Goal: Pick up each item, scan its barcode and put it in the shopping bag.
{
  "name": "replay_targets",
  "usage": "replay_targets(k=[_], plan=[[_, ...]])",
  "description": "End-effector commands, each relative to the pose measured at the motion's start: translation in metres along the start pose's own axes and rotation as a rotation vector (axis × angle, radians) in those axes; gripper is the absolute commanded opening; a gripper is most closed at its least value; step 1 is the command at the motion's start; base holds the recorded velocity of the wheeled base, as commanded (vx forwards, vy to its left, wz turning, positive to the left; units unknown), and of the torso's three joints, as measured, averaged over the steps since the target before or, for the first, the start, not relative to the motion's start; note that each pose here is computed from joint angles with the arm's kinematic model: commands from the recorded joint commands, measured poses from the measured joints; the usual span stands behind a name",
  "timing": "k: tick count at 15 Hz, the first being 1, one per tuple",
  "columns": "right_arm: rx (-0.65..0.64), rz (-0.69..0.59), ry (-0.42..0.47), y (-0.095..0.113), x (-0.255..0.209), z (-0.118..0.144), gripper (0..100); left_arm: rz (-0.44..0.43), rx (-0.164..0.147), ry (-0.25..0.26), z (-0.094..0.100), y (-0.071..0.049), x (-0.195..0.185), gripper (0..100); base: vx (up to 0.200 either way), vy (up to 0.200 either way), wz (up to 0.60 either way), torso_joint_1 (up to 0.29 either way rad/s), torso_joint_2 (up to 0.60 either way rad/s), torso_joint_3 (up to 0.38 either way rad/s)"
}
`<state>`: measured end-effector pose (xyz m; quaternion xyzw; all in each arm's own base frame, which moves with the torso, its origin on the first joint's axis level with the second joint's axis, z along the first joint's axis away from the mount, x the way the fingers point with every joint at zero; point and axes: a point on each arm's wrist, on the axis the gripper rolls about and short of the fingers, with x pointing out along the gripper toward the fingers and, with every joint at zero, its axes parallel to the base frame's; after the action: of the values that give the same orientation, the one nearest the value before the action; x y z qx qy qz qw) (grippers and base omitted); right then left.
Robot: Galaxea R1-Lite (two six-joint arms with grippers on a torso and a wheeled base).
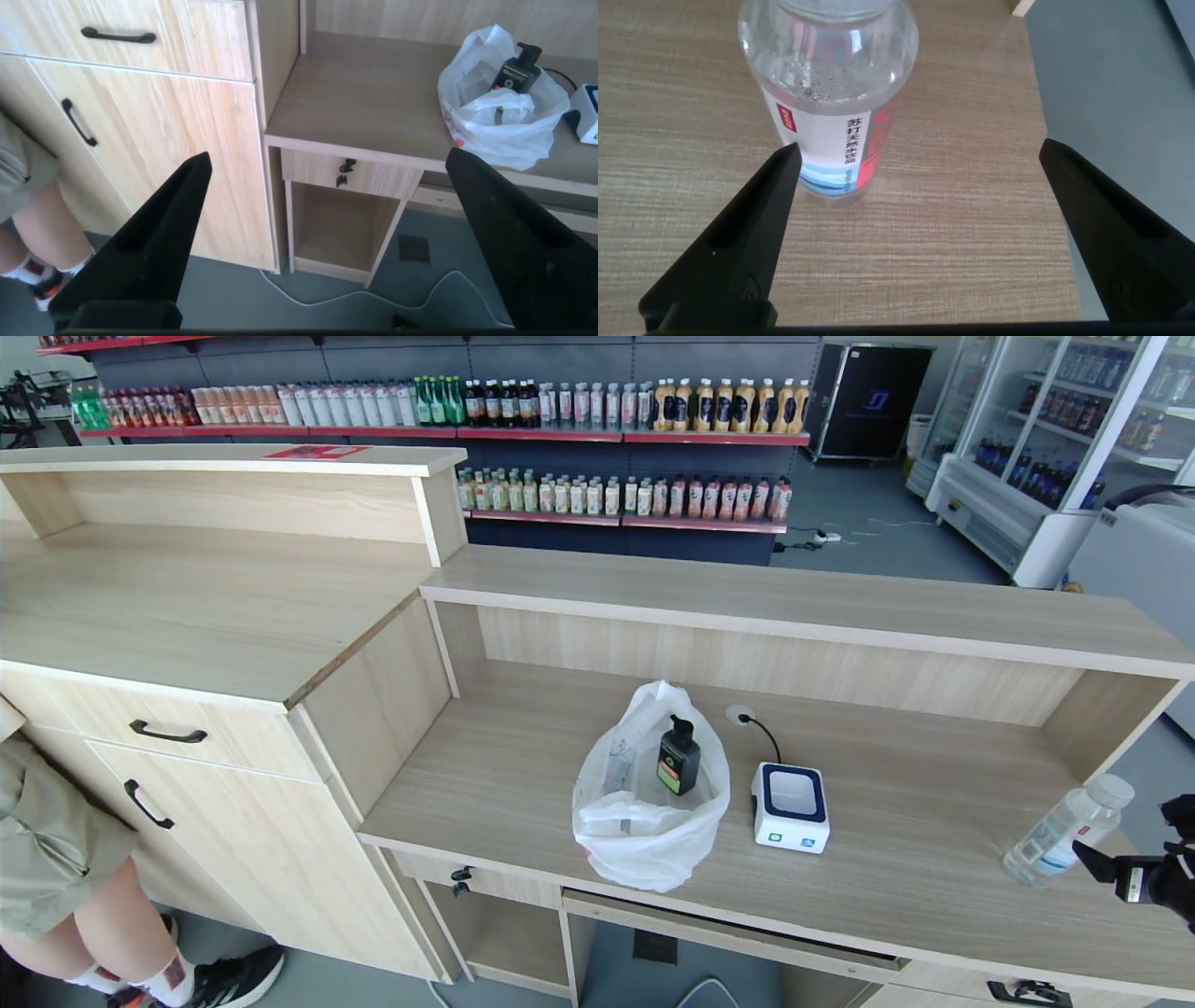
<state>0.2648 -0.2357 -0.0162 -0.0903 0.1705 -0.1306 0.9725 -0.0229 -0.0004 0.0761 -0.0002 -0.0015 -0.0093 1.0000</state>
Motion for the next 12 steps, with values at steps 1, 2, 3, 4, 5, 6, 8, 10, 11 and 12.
replay_targets(k=[1,2,3,4,5,6,8,10,11,12], plan=[[-0.006,0.002,-0.012,0.0,0.003,0.002,100,0.0,0.0,0.0,0.0,0.0,0.0,100,0.0,0.0,0.0,0.0,0.0,0.0],[-0.007,0.005,-0.016,0.0,0.005,0.003,100,0.0,0.0,0.0,0.0,0.0,0.0,100,0.0,0.0,0.0,0.0,0.0,0.0],[-0.009,0.01,-0.02,0.002,0.006,0.004,100,0.0,0.0,0.0,0.0,0.0,0.0,100,0.0,0.0,0.0,0.0,0.0,0.0],[-0.018,0.018,-0.035,0.004,0.01,0.008,100,-0.001,0.0,0.0,0.0,0.0,0.0,100,0.0,0.0,0.0,0.0,0.0,0.0],[-0.024,0.03,-0.042,0.008,0.013,0.01,100,-0.001,0.0,0.0,0.0,0.0,0.0,100,0.0,0.0,0.0,0.0,0.0,0.0],[-0.027,0.039,-0.046,0.011,0.015,0.011,100,0.0,0.0,0.0,0.0,0.0,0.0,100,0.0,0.0,0.0,0.0,0.0,0.0],[-0.032,0.057,-0.047,0.017,0.018,0.012,100,0.0,0.0,0.0,0.0,0.0,0.0,100,0.0,0.0,0.0,0.0,0.0,0.0],[-0.033,0.078,-0.042,0.024,0.021,0.011,100,0.0,0.0,0.0,0.0,0.0,0.0,100,0.0,0.0,0.0,0.0,0.0,0.0],[-0.035,0.087,-0.041,0.027,0.022,0.01,100,0.0,0.0,0.0,0.0,0.0,0.0,100,0.0,0.0,0.0,0.0,0.0,0.0],[-0.038,0.095,-0.046,0.029,0.025,0.011,100,0.0,0.0,0.0,0.0,0.0,0.0,100,0.0,0.0,0.0,0.0,0.0,0.0]])
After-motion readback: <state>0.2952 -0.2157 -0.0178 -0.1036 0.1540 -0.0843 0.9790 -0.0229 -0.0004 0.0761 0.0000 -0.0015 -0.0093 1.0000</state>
